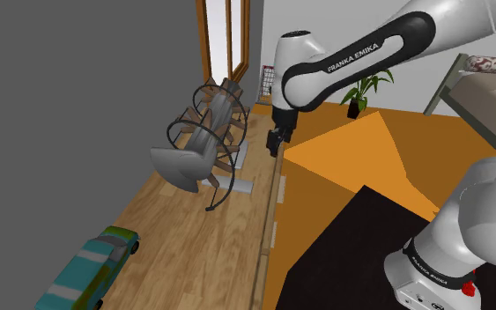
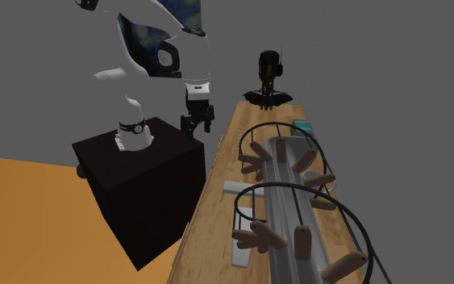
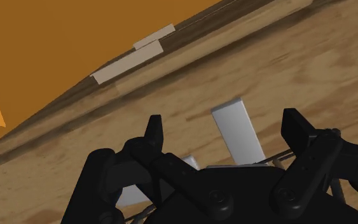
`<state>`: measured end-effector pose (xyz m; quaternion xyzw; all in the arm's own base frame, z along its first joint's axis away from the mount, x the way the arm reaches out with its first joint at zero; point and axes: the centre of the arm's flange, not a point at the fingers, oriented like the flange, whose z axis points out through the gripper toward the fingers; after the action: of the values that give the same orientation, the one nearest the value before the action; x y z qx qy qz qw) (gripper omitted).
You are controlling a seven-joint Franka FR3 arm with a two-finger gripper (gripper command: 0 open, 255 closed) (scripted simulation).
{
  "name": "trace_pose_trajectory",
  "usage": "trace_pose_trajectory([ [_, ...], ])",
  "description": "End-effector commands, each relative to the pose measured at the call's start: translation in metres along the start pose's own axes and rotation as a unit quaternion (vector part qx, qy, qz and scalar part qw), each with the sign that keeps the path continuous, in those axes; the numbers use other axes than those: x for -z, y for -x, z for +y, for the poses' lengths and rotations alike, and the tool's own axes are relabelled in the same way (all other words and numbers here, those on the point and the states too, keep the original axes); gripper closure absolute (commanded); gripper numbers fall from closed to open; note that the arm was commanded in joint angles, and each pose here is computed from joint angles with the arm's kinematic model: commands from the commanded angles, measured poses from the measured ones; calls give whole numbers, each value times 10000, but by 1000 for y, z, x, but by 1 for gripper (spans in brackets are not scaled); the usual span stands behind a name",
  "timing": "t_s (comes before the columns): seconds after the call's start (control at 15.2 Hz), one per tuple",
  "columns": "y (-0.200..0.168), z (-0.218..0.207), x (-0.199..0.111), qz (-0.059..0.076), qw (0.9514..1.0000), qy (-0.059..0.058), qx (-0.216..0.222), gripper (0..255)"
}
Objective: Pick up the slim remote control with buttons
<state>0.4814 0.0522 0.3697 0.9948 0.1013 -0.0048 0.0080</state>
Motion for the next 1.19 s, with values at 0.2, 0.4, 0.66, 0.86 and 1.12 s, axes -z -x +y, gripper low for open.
trace_pose_trajectory([
  [0.2, -41, -13, -49, 34, 9996, -22, 289, 0],
  [0.4, -66, -22, -78, 52, 9989, -35, 460, 0],
  [0.66, -99, -36, -117, 75, 9976, -52, 687, 0],
  [0.86, -123, -47, -146, 93, 9963, -65, 857, 0],
  [1.12, -146, -59, -178, 110, 9947, -78, 1020, 0],
])
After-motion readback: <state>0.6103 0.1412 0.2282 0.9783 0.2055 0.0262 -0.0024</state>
